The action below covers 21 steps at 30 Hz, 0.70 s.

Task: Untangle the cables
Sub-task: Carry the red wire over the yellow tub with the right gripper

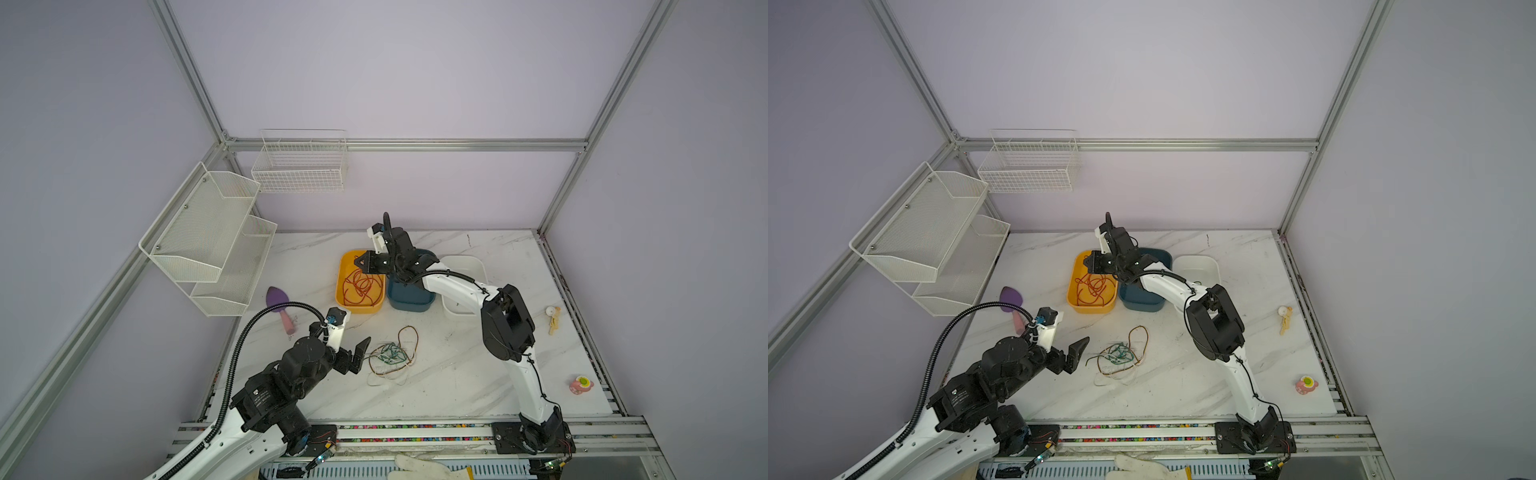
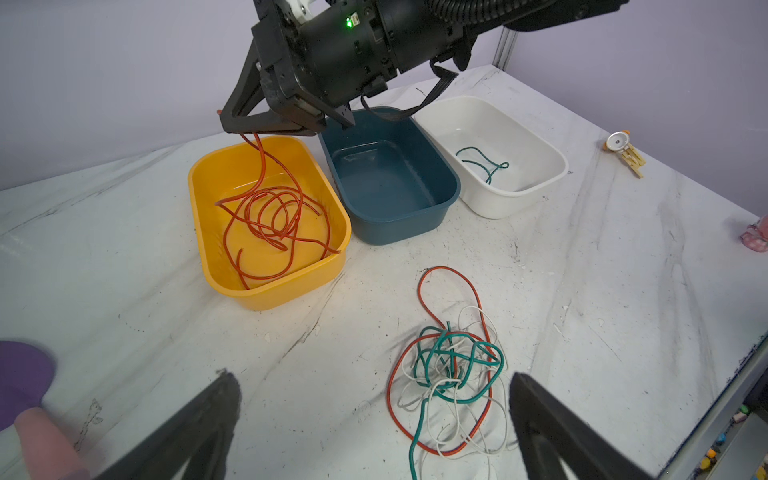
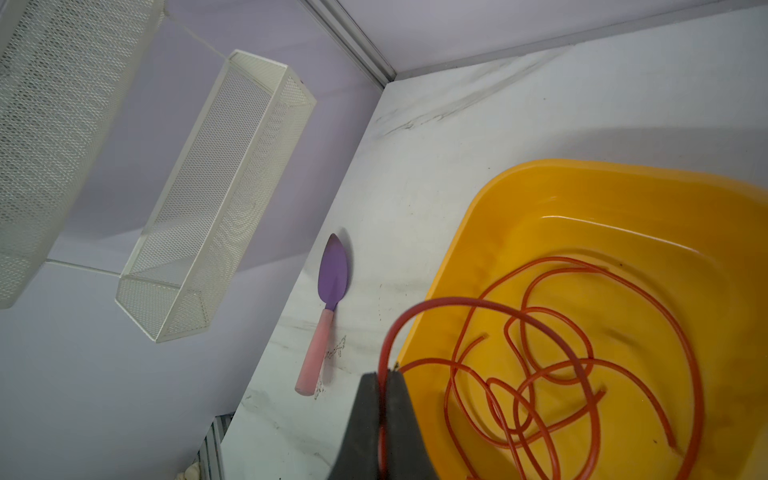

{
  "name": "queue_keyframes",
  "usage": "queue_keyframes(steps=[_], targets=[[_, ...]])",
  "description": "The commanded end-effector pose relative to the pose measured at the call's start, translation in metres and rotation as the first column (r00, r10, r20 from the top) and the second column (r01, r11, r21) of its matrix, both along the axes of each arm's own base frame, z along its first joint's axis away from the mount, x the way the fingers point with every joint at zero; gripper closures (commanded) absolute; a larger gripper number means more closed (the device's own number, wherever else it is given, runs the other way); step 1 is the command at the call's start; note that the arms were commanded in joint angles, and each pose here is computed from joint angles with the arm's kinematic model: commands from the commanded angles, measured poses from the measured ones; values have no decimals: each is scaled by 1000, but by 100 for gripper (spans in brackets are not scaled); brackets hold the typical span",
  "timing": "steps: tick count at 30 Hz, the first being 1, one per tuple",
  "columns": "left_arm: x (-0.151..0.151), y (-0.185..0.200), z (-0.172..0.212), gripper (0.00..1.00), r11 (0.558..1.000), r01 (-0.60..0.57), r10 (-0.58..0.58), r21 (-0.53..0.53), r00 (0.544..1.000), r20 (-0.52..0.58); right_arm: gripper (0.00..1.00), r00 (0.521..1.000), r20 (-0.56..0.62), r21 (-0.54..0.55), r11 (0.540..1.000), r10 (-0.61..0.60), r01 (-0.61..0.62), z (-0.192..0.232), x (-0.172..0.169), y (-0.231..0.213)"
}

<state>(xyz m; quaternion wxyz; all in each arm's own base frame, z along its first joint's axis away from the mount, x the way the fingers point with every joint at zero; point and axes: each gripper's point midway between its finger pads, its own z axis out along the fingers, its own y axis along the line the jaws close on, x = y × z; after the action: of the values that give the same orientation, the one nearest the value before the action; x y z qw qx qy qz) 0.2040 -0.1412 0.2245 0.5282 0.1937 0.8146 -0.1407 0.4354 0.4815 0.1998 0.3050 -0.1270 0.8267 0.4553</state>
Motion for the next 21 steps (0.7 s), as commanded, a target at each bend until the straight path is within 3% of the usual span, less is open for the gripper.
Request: queue_keyframes(steps=[1,21], targets=[[1,-5,-7,0,1000,24,-24,8,1000,13,100,1000,22,15,1000,-14,14,5,11,1],[2,-4,-8,0,1000,13,-13,13,1000,9,100,998,-49,-79,996,-41,37,-64,20,-8]])
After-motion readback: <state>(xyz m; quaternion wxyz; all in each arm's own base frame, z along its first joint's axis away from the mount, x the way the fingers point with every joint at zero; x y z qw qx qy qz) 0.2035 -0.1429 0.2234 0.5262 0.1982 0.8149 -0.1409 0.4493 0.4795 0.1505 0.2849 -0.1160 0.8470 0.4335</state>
